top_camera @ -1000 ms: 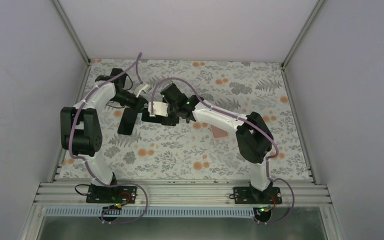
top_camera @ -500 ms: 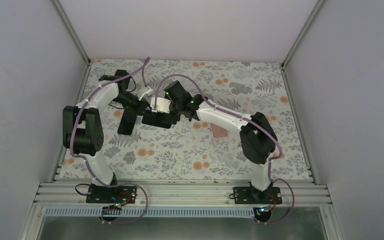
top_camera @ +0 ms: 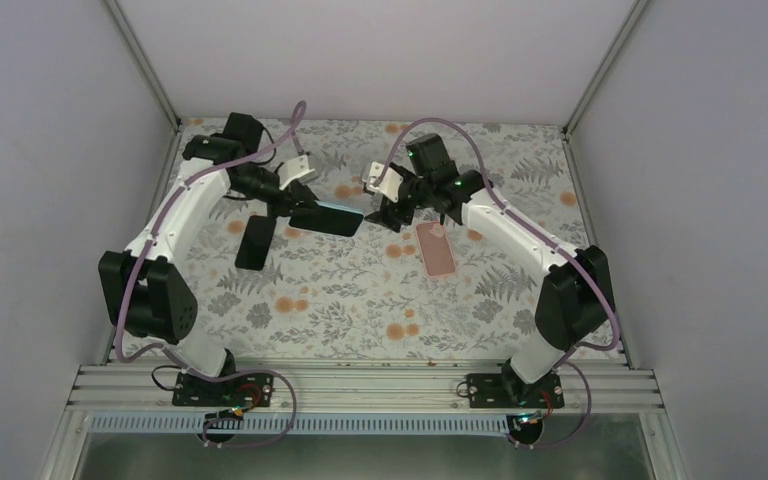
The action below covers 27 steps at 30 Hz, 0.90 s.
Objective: Take the phone out of the phone case
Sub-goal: Pick up the phone at the center of the board, then remove the phone case from the phone.
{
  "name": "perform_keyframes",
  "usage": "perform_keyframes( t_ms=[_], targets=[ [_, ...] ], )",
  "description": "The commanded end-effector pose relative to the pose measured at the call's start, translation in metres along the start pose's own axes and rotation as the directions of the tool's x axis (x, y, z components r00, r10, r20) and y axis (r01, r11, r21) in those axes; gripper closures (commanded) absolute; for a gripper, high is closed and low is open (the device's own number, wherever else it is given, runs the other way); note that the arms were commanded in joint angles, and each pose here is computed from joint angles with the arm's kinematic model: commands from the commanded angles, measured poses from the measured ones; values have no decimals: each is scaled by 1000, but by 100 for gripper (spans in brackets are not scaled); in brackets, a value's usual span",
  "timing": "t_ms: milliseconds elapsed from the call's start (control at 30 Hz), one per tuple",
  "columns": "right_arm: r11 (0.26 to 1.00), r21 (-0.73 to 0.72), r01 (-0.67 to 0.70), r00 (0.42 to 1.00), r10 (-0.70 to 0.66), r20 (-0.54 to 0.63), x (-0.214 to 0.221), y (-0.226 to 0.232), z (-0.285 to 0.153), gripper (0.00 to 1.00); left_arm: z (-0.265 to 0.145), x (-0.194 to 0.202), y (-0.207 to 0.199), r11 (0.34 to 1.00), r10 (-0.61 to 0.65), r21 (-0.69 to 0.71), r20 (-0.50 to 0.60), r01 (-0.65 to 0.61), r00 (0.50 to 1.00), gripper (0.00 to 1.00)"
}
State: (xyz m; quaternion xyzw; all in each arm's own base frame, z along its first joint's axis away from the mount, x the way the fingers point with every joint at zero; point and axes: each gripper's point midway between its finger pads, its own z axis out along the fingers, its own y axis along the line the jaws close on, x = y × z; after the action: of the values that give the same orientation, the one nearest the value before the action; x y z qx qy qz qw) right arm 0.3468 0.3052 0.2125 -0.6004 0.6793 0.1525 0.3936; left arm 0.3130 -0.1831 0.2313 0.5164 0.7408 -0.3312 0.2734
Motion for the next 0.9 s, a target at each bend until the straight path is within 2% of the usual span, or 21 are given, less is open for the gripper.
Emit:
perform_keyframes(
  t_ms=[0, 333, 867],
  targets=[
    [997, -71, -39, 996, 44, 73, -18, 10, 4, 14, 0, -34, -31, 991, 119, 58, 79, -124, 990, 98],
    [997, 2, -82, 993, 82, 83, -13, -14, -2, 17, 3, -38, -39, 989, 134, 59, 78, -139, 988, 98],
    [999, 8, -52, 995, 51, 88, -2, -29, -10, 18, 2, -38, -43, 987, 147, 62, 63, -151, 987, 98]
  ],
)
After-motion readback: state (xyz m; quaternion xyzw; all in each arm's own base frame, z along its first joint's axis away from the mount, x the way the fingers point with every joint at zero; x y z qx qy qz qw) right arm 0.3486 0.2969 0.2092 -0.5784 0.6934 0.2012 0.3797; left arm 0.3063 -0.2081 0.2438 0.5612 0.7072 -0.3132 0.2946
